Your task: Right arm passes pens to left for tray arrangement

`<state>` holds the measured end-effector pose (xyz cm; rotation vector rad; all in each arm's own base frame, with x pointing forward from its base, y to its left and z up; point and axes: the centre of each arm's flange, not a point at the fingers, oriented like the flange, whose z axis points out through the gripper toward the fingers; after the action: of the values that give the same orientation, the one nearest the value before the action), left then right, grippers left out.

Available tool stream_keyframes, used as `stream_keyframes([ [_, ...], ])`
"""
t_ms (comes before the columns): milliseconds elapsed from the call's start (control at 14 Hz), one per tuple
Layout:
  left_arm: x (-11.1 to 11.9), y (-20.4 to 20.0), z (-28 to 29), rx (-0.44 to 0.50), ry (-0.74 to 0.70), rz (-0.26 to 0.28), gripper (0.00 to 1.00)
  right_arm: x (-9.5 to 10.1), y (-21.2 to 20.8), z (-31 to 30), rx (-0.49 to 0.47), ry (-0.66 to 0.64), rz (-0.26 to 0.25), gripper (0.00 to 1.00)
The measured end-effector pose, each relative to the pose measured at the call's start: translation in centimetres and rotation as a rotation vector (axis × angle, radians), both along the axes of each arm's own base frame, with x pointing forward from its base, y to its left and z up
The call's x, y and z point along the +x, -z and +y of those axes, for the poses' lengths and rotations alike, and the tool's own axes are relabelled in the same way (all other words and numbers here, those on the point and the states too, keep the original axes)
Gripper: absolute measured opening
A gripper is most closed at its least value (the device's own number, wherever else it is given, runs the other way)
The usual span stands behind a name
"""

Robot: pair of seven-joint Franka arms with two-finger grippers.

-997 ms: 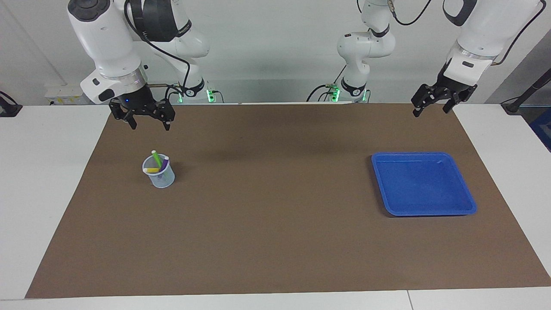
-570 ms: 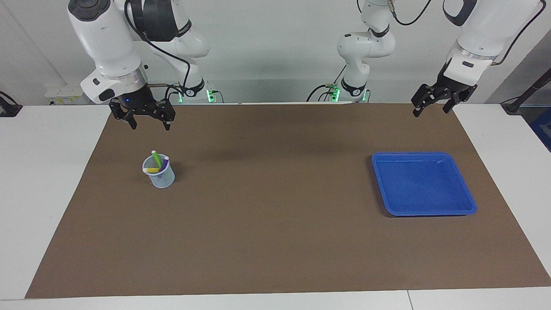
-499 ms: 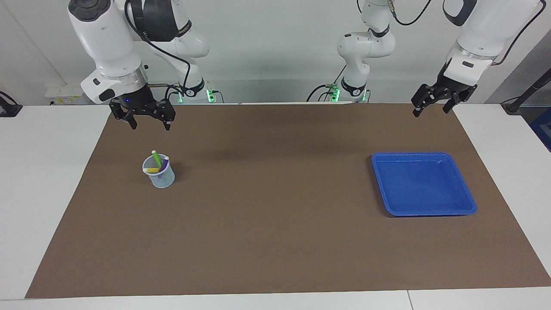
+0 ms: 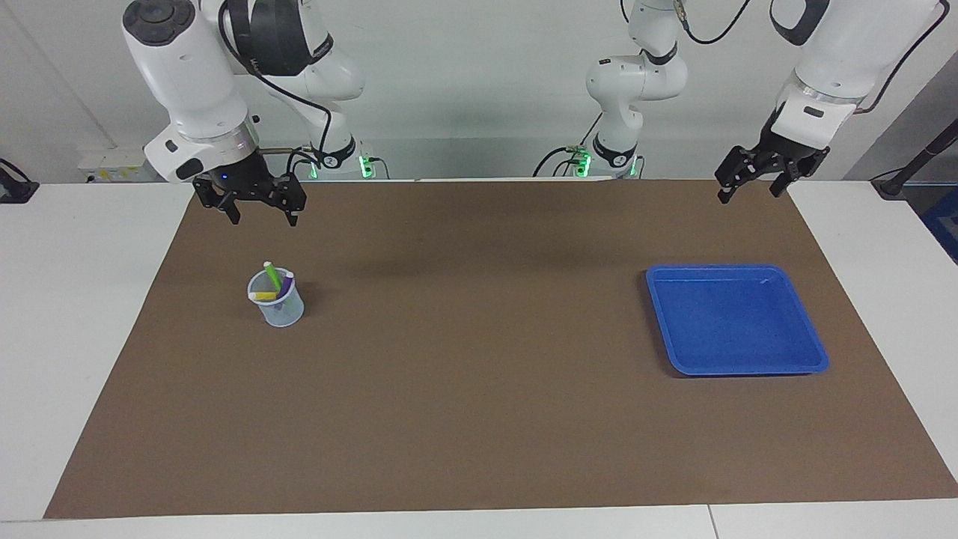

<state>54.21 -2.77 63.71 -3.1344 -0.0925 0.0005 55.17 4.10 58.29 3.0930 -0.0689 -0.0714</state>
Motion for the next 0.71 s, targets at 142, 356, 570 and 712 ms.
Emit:
stream_keyframes([
  [142,0.0,0.0,0.0,0.000,0.000,0.000,1.00,0.0,0.0,0.0,0.001,0.000,-0.004,1.00],
  [356,0.0,0.0,0.0,0.000,0.000,0.000,1.00,0.4,0.8,0.1,0.008,-0.002,-0.028,1.00],
  [570,0.0,0.0,0.0,0.000,0.000,0.000,1.00,0.6,4.4,0.2,0.024,0.000,-0.025,1.00],
  [712,0.0,0.0,0.0,0.000,0.000,0.000,1.00,0.6,7.1,0.2,0.025,-0.001,-0.005,1.00],
])
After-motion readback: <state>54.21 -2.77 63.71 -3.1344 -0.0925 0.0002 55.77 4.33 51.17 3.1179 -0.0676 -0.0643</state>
